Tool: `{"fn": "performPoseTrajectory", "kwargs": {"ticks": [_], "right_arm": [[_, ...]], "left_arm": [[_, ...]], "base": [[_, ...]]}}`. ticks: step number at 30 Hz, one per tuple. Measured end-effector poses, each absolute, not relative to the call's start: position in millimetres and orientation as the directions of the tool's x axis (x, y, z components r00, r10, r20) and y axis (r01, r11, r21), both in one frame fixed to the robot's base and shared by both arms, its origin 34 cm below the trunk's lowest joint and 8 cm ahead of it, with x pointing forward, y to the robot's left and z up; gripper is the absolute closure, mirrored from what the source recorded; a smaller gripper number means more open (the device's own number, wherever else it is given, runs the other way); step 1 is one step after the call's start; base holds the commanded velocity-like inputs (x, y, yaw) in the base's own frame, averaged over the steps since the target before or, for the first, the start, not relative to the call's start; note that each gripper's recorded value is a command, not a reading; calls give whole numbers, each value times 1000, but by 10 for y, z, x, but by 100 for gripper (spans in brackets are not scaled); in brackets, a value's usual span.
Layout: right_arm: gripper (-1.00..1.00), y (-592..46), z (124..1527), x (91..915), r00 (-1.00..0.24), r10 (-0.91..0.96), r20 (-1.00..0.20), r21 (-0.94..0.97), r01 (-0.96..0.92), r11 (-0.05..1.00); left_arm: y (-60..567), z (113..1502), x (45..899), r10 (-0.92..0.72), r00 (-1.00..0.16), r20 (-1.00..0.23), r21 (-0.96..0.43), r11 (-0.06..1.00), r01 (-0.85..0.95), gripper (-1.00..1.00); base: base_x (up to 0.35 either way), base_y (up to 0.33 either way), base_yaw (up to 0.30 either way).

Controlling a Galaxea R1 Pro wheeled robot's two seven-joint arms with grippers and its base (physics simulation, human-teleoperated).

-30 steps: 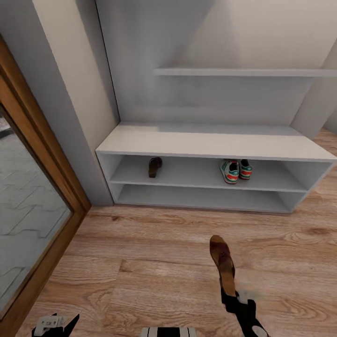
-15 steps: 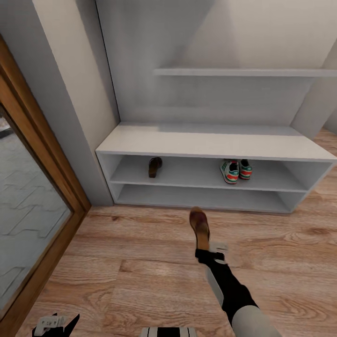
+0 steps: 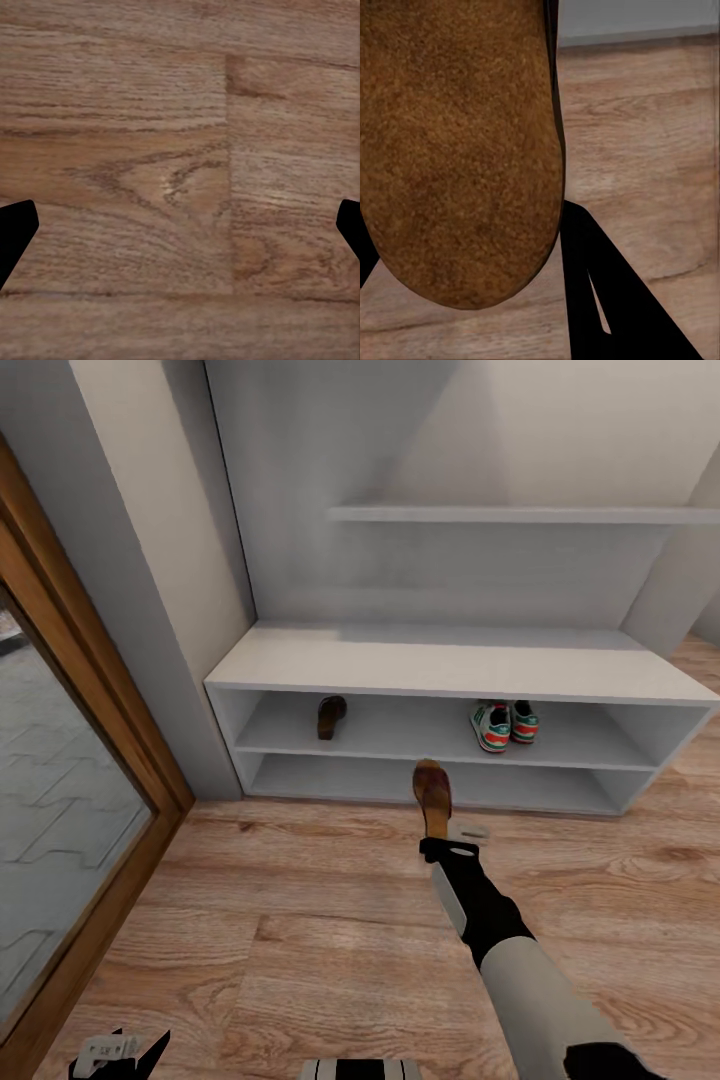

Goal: Pick up the two gym shoes and the two sandals from the corridor floor and place them onto the hallstand (shoe rack) in the corridor, making sure they are on the rack and not on the floor. Arrange them so the two gym shoes are next to each other and the two sandals are next to each other.

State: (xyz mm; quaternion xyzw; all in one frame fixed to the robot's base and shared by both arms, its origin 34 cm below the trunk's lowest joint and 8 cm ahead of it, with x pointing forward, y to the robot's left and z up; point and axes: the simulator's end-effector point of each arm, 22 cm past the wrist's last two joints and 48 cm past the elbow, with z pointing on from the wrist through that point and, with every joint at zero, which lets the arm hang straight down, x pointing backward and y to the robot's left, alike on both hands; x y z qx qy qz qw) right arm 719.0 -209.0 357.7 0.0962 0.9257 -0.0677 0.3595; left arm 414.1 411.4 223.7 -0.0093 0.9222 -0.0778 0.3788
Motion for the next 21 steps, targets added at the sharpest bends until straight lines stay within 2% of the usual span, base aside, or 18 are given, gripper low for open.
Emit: {"fn": "performPoseTrajectory", "kwargs": {"ticks": [6,17,21], "right_arm": [[100,-1784,3784,7366,-697,17,-717,-94,121,988],[100,-1738,3812,7383,-691,-1,-723,-102,105,989],[100,-1742,3797,7370,-694,-2,-720,-104,105,989]], "left_arm": [[4112,2236,4140,-76,-713,-697,-151,988,43,-100],[4110,2237,4140,-76,-713,-697,-151,988,43,-100],[4058,2247,4137,-76,-713,-697,-168,984,60,-100]], "base": [[0,0,0],[0,0,0],[240,0,0]]}}
